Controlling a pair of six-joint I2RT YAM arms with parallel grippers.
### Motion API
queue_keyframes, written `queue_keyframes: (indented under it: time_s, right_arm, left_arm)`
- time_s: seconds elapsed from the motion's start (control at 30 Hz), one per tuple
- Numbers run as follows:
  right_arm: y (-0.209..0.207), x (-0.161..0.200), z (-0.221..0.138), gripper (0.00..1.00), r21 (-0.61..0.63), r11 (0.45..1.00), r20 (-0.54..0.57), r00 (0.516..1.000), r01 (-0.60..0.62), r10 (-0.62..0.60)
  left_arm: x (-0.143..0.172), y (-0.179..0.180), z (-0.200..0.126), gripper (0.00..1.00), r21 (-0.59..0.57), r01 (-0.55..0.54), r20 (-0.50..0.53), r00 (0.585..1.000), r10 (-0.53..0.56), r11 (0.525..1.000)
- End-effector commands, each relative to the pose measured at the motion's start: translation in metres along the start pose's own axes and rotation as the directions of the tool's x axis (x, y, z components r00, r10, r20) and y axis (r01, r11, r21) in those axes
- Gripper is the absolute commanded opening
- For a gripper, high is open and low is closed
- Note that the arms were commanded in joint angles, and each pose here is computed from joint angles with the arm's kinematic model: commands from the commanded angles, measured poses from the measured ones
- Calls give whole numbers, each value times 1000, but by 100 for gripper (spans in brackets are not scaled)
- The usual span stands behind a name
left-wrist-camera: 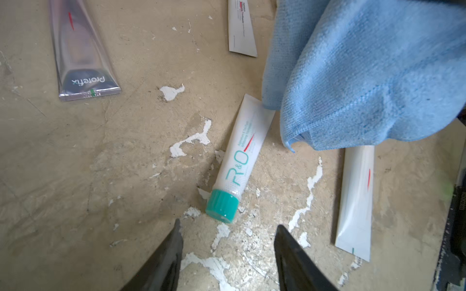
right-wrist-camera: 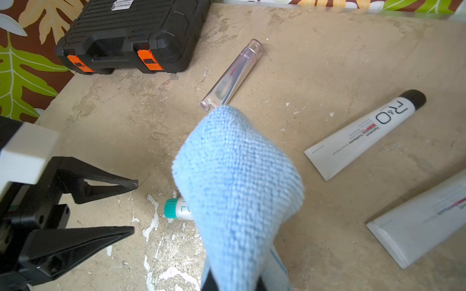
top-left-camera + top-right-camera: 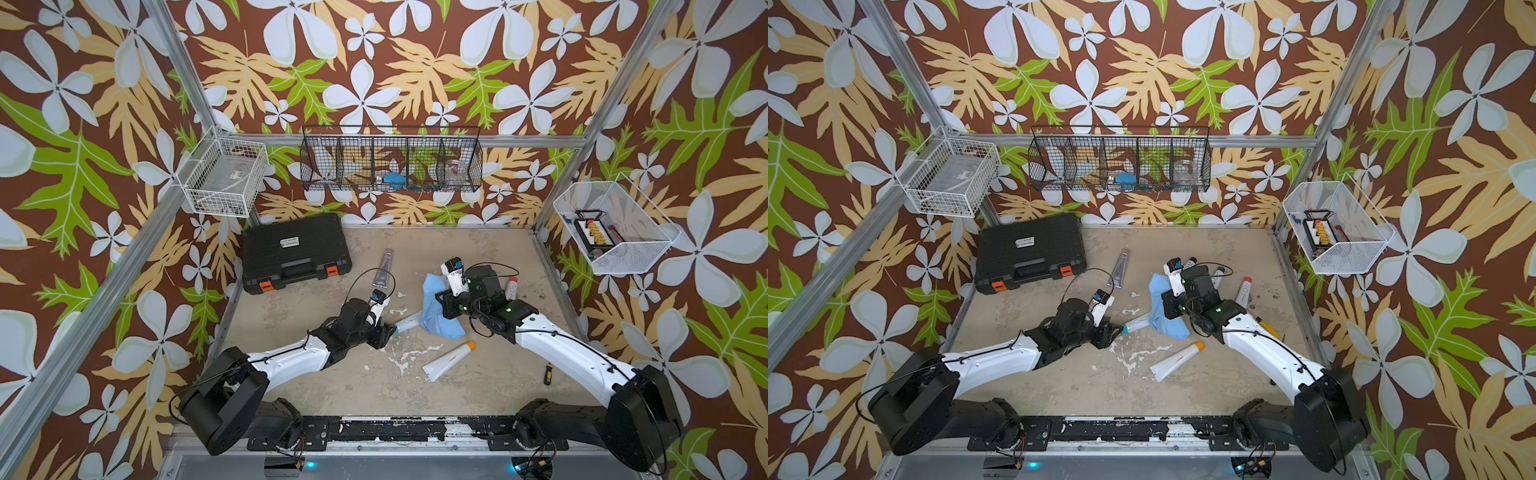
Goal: Wipe the surface of the toothpaste tube
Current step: Wipe the dirt from the toothpaste tube.
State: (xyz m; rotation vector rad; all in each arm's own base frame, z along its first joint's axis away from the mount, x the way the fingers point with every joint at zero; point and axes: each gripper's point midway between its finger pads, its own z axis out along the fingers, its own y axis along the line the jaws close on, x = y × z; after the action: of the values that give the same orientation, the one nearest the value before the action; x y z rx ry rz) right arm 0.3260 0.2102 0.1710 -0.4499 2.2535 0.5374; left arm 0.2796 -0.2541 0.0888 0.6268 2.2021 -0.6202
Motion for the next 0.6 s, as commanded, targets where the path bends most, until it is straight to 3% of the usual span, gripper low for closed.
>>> queue_keyframes:
  time_s: [0.0, 0.33, 0.57]
  right_arm:
    - [3, 4, 5, 0, -19, 1000, -33, 999, -11, 10]
    - [7, 0, 21, 0, -46, 998, -51, 998, -41, 39]
    - [13, 5, 30, 0, -91, 994, -72, 996, -53, 47]
  left_arm:
    - [-9, -1, 8, 60, 2, -96, 22, 995, 96, 995]
    - [19, -10, 35, 59, 103, -155, -86, 983, 164, 983]
    - [25, -5, 46, 56, 91, -167, -130, 976, 178, 982]
